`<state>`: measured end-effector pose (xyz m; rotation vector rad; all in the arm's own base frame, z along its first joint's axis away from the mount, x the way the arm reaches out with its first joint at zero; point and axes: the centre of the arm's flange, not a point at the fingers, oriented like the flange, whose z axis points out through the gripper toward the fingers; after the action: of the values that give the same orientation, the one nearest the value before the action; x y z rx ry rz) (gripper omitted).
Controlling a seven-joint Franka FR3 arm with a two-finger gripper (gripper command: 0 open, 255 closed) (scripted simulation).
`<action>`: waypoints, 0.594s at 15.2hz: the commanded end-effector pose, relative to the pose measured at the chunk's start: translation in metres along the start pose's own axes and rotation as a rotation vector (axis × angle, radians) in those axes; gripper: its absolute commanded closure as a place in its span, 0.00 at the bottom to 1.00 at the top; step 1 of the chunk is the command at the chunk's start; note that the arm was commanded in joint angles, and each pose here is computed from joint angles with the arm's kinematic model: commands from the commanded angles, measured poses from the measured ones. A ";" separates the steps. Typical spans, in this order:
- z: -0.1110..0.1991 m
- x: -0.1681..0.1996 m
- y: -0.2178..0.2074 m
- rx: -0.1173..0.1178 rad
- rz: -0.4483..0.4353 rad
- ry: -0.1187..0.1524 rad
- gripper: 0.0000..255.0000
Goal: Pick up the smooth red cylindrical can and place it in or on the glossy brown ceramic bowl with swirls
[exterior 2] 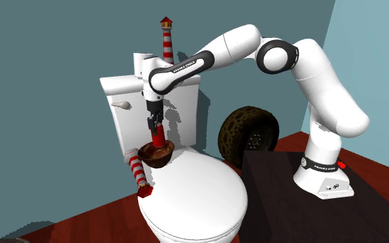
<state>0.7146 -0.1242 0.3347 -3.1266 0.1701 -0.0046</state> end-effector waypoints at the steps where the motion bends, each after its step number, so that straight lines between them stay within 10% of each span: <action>1: 0.000 0.000 0.000 0.000 0.000 0.001 0.00; 9: -0.040 0.000 0.000 0.000 0.000 0.001 0.00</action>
<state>0.7168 -0.1256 0.3616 -3.1267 0.1701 -0.0071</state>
